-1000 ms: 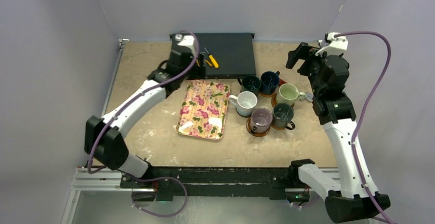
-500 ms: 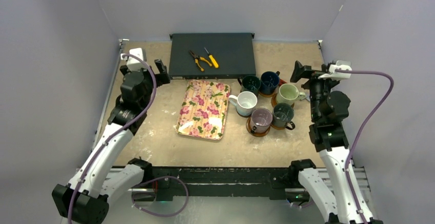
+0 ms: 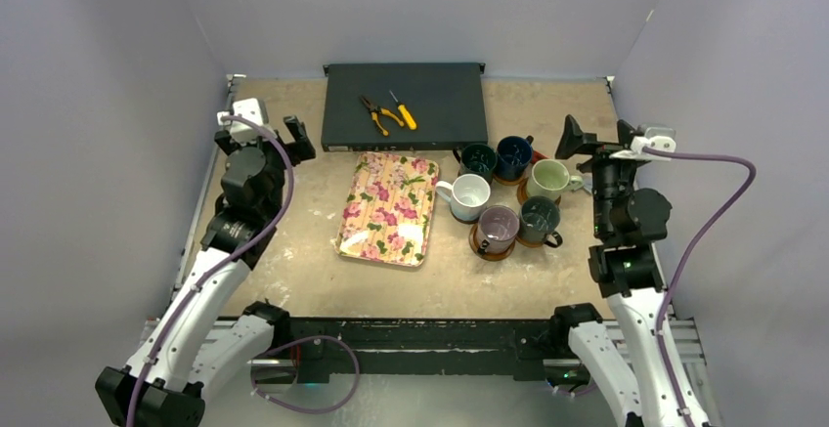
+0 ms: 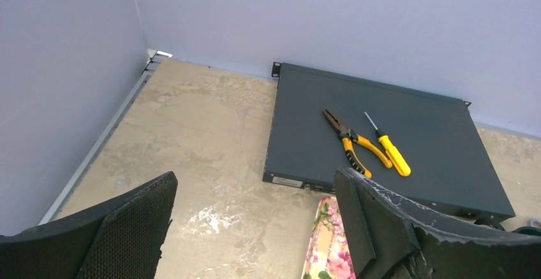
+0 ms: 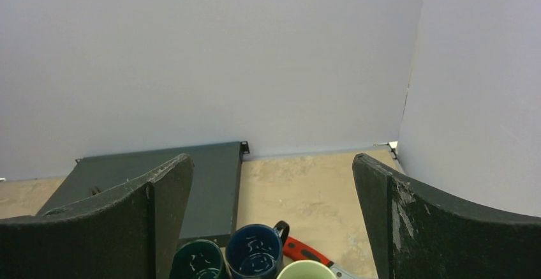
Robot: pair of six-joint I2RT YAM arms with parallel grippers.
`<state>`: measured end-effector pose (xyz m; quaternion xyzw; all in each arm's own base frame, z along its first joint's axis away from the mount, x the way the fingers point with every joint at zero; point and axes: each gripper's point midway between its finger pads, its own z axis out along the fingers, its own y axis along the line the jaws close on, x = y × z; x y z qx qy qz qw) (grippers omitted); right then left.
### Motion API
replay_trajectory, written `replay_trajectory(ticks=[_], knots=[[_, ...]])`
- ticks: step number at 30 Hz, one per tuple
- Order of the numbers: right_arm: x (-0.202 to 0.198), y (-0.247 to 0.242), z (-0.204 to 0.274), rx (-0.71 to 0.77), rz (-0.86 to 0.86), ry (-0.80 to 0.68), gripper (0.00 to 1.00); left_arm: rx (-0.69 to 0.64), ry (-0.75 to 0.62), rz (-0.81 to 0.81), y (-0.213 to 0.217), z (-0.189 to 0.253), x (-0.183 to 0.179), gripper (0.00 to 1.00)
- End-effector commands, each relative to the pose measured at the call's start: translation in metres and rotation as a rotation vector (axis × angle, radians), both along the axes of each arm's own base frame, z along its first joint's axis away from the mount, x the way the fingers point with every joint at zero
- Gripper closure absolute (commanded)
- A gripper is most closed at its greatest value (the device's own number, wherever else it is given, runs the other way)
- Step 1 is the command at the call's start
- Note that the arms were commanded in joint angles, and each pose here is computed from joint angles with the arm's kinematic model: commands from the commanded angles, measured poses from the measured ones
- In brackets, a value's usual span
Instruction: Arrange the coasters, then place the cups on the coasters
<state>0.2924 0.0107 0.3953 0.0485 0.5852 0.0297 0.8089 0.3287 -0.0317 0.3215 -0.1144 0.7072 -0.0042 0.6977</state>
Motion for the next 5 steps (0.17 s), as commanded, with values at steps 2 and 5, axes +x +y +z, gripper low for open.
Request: replay_trajectory(ticks=[2,5], knots=[[-0.0057,-0.0008,0.0233,-0.011,-0.002,-0.072,0.02,0.007,-0.026,0.006,0.0008,0.0060,0.0014,0.07],[-0.0051,-0.0010,0.0228,-0.009,-0.003,-0.069,0.02,0.005,-0.027,0.004,0.0002,0.0061,0.0016,0.06]])
